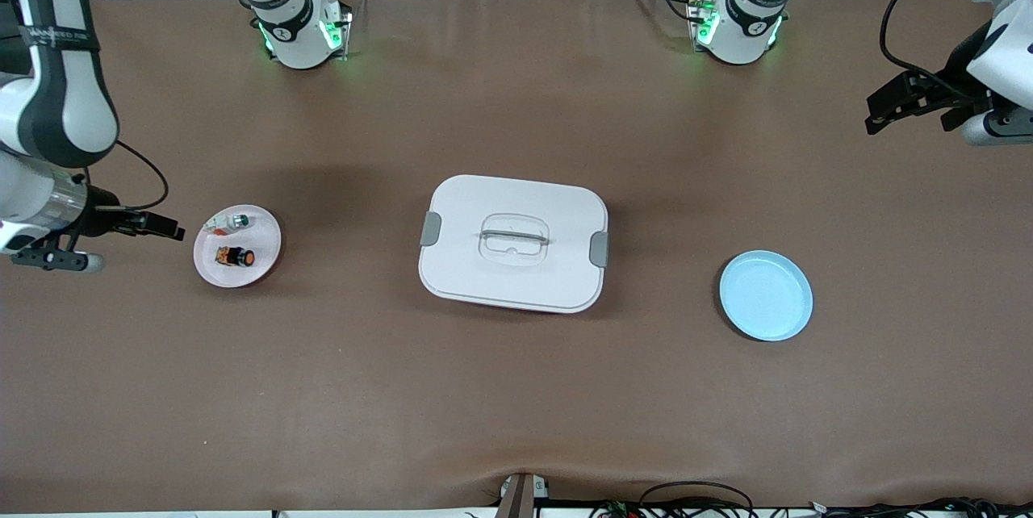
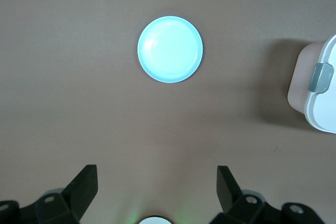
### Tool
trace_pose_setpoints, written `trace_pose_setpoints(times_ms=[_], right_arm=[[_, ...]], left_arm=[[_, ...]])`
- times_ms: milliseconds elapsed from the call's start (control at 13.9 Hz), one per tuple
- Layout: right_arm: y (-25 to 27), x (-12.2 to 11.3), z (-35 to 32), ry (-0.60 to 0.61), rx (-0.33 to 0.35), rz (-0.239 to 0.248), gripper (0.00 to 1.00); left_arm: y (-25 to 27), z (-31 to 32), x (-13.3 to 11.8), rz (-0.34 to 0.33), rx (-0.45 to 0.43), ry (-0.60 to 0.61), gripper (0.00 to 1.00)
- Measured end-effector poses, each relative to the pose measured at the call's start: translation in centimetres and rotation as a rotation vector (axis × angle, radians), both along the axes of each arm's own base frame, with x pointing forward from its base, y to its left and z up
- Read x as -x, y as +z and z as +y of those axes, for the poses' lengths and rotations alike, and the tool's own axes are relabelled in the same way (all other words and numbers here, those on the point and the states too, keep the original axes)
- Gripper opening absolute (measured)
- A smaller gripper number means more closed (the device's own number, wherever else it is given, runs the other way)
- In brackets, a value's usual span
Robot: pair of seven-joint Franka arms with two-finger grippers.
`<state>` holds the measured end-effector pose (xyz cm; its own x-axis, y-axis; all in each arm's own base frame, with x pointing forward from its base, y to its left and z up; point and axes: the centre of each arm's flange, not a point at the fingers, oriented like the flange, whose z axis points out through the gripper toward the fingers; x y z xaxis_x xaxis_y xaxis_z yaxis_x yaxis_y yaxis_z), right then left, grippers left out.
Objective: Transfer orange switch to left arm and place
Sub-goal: 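Move the right gripper down over the switch on the white plate, then close the right gripper on the black-and-orange switch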
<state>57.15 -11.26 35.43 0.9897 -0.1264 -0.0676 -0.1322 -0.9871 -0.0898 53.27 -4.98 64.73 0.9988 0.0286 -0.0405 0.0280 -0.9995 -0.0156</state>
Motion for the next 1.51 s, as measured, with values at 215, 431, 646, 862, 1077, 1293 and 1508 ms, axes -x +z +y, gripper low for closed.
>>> trace_pose_setpoints(times_ms=[215,431,646,862,1077,1293,1508], right_arm=[[-3.6,0.6,1.1,0.007,0.010,-0.012,1.00],[-6.6,0.5,1.9,0.018,0.013,0.001,1.00],[-8.5,0.3,1.9,0.017,0.017,0.004,1.00],[-10.6,0.1,1.7,0.013,0.022,0.005,1.00],[-12.1,0.1,1.6,0.012,0.025,0.009,1.00],[-12.8,0.0,1.6,0.012,0.027,0.010,1.00],[-14.0,0.1,1.6,0.012,0.028,0.017,1.00]], left_arm=[[0.0,0.0,0.0,0.000,0.000,0.000,1.00],[0.0,0.0,0.0,0.000,0.000,0.000,1.00],[0.0,0.0,0.0,0.000,0.000,0.000,1.00],[-0.2,0.0,0.0,0.004,0.000,-0.001,1.00],[-0.3,-0.1,0.0,0.007,-0.001,-0.002,1.00],[-0.5,-0.2,0.0,0.010,-0.001,-0.004,1.00],[-0.6,-0.3,0.0,0.014,-0.001,-0.005,1.00]])
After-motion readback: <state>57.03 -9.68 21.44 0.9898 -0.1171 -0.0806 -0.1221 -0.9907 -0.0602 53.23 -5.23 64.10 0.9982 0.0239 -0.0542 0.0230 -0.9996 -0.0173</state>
